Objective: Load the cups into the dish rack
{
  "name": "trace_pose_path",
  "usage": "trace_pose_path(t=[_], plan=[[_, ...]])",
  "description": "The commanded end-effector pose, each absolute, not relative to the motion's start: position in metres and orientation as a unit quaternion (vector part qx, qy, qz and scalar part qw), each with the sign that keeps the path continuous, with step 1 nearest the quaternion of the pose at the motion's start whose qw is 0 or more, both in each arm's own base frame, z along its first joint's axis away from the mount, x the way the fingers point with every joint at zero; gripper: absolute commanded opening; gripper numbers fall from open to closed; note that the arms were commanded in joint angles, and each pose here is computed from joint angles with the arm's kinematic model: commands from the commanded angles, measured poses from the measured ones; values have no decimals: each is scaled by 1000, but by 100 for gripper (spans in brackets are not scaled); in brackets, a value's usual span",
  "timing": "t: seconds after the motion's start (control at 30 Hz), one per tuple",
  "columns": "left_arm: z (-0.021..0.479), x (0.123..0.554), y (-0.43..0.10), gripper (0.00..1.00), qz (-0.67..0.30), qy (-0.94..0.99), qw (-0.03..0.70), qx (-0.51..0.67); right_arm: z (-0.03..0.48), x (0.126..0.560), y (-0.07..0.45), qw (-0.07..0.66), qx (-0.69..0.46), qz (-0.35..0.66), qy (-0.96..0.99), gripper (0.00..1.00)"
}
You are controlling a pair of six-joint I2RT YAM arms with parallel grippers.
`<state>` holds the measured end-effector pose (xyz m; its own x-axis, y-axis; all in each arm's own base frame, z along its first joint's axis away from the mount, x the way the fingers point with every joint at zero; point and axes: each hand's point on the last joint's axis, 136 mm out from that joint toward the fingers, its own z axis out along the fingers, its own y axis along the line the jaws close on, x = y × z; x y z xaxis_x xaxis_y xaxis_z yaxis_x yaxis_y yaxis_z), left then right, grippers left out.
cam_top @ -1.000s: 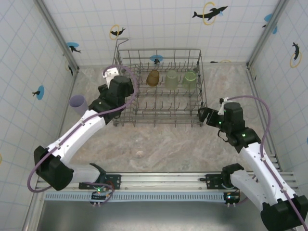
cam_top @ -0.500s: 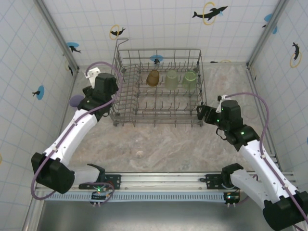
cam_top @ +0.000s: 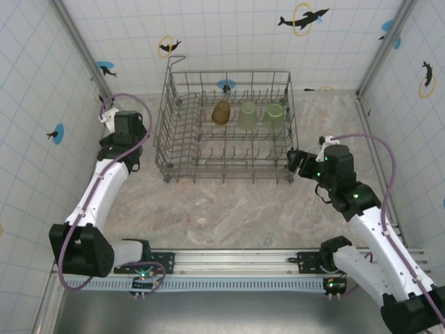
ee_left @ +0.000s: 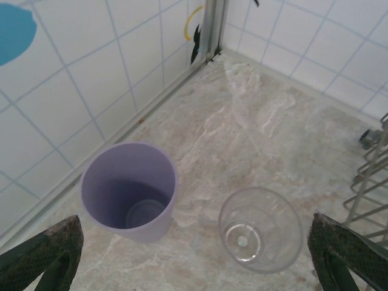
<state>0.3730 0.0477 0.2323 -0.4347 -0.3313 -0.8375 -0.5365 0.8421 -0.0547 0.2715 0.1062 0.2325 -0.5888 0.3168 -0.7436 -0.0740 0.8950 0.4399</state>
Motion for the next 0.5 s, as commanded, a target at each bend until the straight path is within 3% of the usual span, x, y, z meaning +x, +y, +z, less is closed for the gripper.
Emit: trace_pose_path(t=[0.0,0.47], plan=[[220,376,53,97,97,848,455,-256,260,268,104,470,71,224,850,100],[192,407,70,96,70,866,427,-250,272,267,109,475,65,240,844,100]])
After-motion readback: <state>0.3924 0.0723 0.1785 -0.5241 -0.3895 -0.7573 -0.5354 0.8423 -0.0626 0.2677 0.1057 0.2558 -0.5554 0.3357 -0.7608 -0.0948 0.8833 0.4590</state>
